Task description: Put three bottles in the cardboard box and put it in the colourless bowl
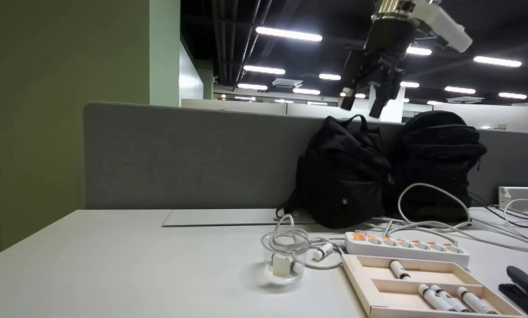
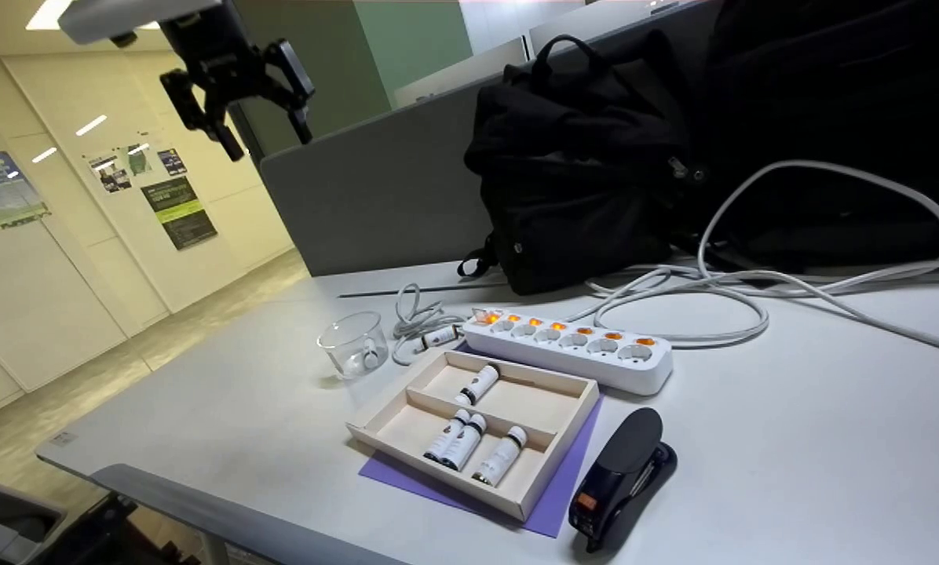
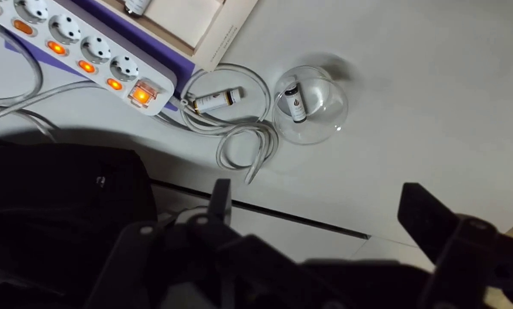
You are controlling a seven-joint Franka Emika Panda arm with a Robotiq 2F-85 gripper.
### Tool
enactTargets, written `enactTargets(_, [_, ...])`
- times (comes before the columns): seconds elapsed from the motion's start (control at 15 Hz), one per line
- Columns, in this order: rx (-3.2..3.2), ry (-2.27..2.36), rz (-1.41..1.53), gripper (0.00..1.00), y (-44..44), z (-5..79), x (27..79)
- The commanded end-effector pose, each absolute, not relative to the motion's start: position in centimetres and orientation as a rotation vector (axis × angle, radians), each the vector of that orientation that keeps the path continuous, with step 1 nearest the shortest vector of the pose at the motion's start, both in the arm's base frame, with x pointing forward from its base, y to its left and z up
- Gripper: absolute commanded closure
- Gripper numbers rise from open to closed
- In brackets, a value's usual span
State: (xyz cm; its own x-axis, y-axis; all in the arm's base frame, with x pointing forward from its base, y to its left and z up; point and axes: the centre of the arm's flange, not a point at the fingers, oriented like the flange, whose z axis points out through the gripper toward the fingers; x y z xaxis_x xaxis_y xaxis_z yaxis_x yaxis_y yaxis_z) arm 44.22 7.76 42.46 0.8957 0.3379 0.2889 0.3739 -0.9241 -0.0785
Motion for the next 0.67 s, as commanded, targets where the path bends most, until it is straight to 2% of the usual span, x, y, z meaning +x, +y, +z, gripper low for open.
enactTargets(0.0, [-2.955,-0.604,-0.316,0.0,10.1,37.8,50.9])
enactTargets(0.27, [-2.999,-0.471,-0.21,0.0,10.4,30.8,53.5])
enactTargets(0.33, [-2.973,-0.549,-0.252,0.0,9.9,32.5,50.7])
enactTargets(0.6, [-2.985,-0.509,-0.194,0.0,9.8,29.4,52.4])
